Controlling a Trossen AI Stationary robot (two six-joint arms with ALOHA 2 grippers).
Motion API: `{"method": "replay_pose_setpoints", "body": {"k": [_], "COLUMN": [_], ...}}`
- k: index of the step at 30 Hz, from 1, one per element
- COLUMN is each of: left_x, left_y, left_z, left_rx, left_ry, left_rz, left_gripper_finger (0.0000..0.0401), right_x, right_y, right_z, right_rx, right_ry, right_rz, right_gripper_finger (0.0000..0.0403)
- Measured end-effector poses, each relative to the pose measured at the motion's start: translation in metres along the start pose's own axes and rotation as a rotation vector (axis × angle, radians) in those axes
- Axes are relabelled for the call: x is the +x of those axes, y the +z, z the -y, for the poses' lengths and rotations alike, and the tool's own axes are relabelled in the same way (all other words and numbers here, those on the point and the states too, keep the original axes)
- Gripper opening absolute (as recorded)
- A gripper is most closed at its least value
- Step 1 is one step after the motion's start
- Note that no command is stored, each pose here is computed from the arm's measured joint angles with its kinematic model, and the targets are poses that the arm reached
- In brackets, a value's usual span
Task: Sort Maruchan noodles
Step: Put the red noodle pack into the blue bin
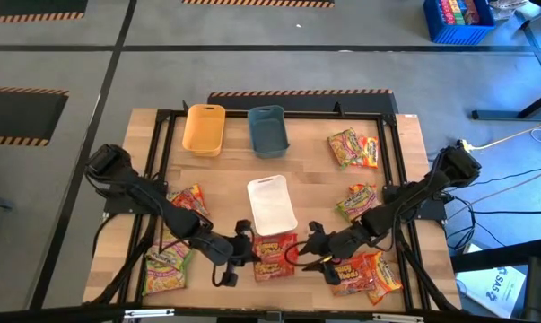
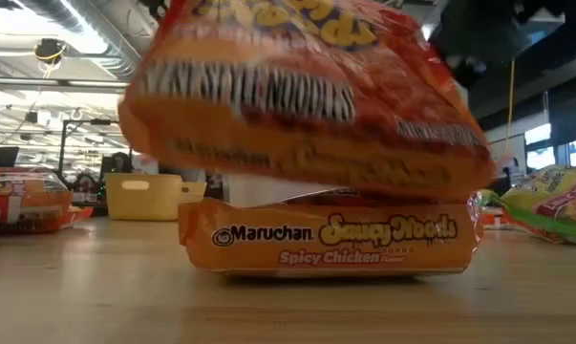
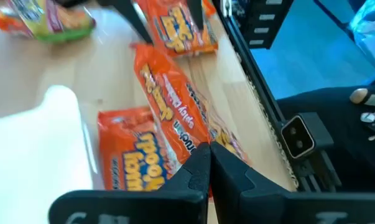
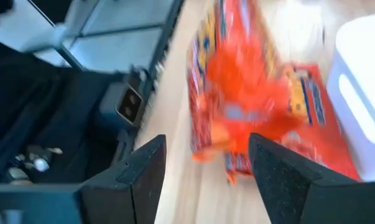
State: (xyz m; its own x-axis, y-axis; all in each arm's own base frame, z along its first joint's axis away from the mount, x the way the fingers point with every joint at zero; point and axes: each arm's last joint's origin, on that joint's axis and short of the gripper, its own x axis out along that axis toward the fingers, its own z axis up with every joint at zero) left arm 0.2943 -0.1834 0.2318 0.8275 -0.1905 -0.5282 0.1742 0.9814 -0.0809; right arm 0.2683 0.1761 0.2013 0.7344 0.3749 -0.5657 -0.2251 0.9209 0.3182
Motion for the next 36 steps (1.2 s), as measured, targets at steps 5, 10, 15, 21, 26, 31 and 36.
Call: {"method": "replay_pose_setpoints", "body": {"k": [5,10,15,21,26,31,36], "left_x": [-0.001,-0.001,-0.002,-0.002,-0.002,-0.002,-0.002], "left_y": [0.001,0.001,0.003,0.003,0.004,0.005,0.006], "left_z": [0.000,-0.001,0.002,0.001,0.001,0.000,0.000], "left_rx": [0.042,0.048,0.061,0.068,0.075,0.074,0.072], "left_ry": [0.028,0.050,0.041,0.069,0.084,0.107,0.120], "left_rz": [0.014,0.021,0.041,0.050,0.060,0.074,0.090], "left_gripper_finger": [0.0000,0.0000,0.0000,0.0000,0.0000,0.0000,0.0000], "right_x": [0.008,0.009,0.008,0.010,0.018,0.027,0.027], "right_y": [-0.006,-0.009,-0.013,-0.015,-0.024,-0.032,-0.029], "right_z": [0.002,0.007,0.011,0.012,0.014,0.015,0.014], "right_rx": [-0.004,-0.010,-0.015,-0.020,-0.017,-0.039,-0.035], "right_ry": [-0.018,-0.138,-0.205,-0.148,-0.098,-0.039,-0.029], "right_rz": [-0.027,-0.019,-0.041,0.068,0.123,0.060,0.089], "right_gripper_finger": [0.0214,0.0214,0.0214,0.0214,0.0214,0.0214,0.0214]}}
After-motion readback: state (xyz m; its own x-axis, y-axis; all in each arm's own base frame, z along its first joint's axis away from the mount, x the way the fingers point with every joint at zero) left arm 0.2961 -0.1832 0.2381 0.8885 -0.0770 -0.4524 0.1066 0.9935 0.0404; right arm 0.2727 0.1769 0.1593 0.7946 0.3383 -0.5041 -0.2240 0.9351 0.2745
